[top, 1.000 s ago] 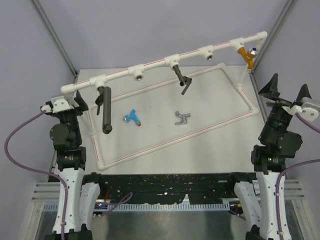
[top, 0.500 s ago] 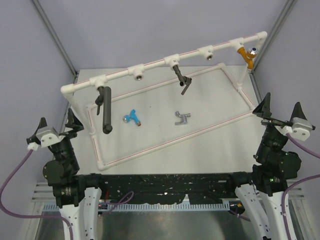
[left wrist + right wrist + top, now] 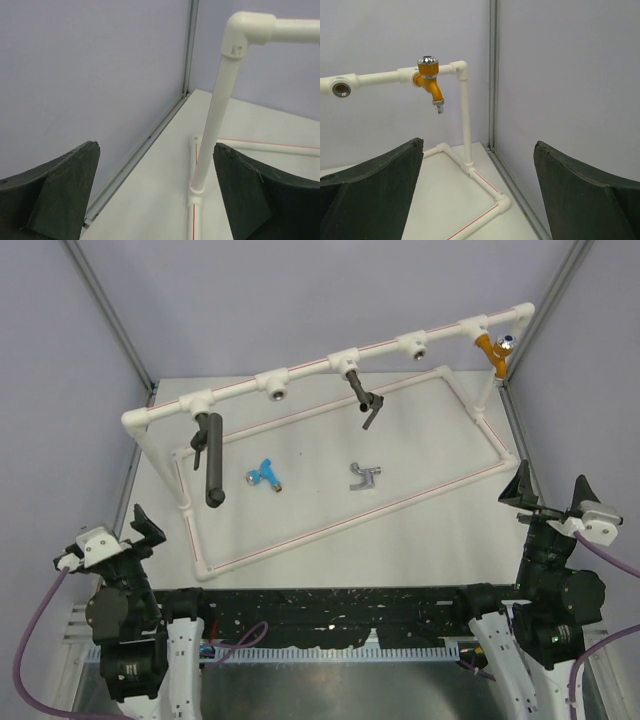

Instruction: Install the water faucets

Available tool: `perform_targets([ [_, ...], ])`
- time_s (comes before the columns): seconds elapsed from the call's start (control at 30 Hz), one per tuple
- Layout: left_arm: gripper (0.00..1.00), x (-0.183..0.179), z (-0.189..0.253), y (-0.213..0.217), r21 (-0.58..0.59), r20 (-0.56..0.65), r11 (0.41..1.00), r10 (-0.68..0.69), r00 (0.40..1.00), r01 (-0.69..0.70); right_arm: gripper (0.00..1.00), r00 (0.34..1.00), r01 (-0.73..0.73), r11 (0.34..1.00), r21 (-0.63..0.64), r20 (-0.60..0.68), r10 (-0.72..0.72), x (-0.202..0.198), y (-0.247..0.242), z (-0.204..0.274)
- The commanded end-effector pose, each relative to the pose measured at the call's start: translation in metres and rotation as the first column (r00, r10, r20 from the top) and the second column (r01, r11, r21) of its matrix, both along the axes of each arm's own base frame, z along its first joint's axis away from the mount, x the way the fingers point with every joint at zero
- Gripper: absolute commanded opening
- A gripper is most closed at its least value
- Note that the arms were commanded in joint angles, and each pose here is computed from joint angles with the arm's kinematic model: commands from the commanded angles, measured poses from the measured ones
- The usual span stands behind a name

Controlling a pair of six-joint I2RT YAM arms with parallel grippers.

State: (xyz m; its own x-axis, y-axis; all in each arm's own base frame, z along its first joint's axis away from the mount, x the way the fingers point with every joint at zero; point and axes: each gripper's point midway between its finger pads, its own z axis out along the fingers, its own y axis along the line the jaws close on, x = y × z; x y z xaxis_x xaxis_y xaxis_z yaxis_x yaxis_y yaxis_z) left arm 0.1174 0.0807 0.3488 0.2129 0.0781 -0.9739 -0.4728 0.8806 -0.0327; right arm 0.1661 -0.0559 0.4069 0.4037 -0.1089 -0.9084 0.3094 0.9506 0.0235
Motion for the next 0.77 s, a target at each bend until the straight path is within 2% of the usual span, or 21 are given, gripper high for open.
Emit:
perform_targets([
  [0.0,0.99,-0.05,-0.016,-0.004,0.006,0.068,1.0,0.007,0.998,-0.008,0.95,0.999,-0.037,0.999,0.027,-0.032,0.038,-0.004,0.004,-0.02],
  [0.3,1.0,-0.039,-0.051,-0.013,-0.061,0.029,0.997,-0.055,0.998,0.056,0.95,0.994,-0.072,0.997,0.027,-0.077,0.074,-0.01,0.009,-0.042],
  [0.73,1.0,-0.018,-0.07,-0.018,-0.098,-0.004,0.989,-0.111,0.994,0.11,0.95,0.986,-0.105,0.991,0.086,-0.12,0.115,-0.004,0.015,-0.058],
])
